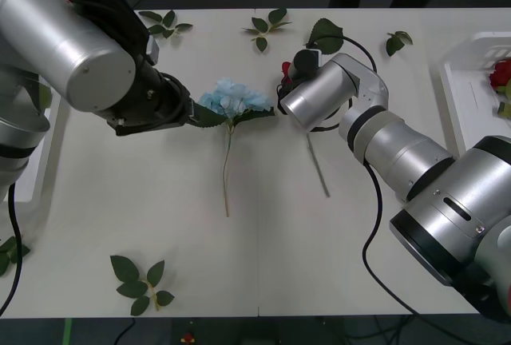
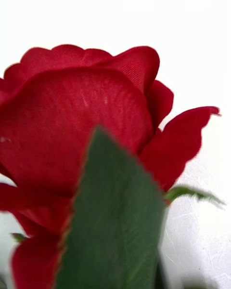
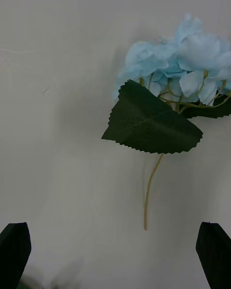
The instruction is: Place the red flowers into the right box and the blue flowers into the left box. If a person shows an open palm, hand one flower to the person first, then continue sorting.
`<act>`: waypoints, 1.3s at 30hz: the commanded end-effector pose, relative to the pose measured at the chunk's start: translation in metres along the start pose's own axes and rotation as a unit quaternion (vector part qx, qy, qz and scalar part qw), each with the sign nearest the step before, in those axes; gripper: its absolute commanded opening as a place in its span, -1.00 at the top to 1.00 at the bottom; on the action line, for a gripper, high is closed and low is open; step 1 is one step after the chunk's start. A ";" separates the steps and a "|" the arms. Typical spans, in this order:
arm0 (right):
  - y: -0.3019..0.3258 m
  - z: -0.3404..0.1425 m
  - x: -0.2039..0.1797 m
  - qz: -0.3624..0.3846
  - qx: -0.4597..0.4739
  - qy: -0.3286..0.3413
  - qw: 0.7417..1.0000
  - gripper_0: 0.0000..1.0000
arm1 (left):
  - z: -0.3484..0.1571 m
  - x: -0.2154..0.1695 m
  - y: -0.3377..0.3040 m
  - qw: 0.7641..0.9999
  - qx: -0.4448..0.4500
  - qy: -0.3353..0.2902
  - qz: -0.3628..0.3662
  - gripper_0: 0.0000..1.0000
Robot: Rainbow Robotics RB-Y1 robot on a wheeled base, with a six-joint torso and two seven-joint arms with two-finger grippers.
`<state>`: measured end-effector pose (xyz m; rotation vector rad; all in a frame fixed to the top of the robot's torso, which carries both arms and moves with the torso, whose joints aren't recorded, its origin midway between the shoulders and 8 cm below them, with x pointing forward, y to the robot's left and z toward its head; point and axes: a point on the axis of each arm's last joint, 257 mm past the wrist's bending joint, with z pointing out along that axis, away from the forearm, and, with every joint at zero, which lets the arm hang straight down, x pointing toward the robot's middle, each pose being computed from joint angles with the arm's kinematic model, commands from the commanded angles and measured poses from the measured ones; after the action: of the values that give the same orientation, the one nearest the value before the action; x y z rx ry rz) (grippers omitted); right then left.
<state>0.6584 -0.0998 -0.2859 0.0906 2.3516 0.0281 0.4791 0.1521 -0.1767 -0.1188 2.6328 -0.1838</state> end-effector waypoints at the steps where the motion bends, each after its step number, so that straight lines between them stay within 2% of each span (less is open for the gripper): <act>1: 0.043 -0.016 -0.026 0.001 -0.033 -0.023 0.999 1.00 | 0.025 -0.018 -0.019 0.998 -0.008 -0.021 0.060 -1.00; 7: 0.042 -0.017 -0.029 -0.008 -0.031 -0.029 0.999 1.00 | 0.072 -0.016 -0.033 0.997 0.003 -0.021 0.075 -1.00; 12: 0.027 -0.024 -0.050 -0.015 -0.019 -0.043 0.999 1.00 | 0.096 -0.010 -0.047 0.996 0.014 -0.024 0.084 -1.00; 23: -0.051 -0.066 -0.099 -0.030 0.045 -0.035 0.998 1.00 | 0.123 -0.002 -0.093 0.993 0.062 -0.036 0.091 -1.00; 29: -0.126 -0.092 -0.125 -0.053 0.073 -0.034 0.995 1.00 | 0.139 0.008 -0.100 0.991 0.069 -0.041 0.109 -1.00; 37: -0.273 -0.134 -0.148 -0.081 0.153 -0.033 0.984 1.00 | 0.152 0.020 -0.094 0.989 0.055 -0.044 0.131 -1.00; 38: -0.273 -0.134 -0.148 -0.081 0.153 -0.033 0.984 1.00 | 0.152 0.020 -0.094 0.989 0.055 -0.044 0.131 -1.00; 39: -0.308 -0.143 -0.148 -0.078 0.168 -0.030 0.982 1.00 | 0.153 0.020 -0.093 0.988 0.052 -0.046 0.135 -1.00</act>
<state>0.6539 -0.3560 -0.1239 0.0641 2.3035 -0.3692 0.5290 0.0619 -0.3269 0.2011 2.5708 -0.2120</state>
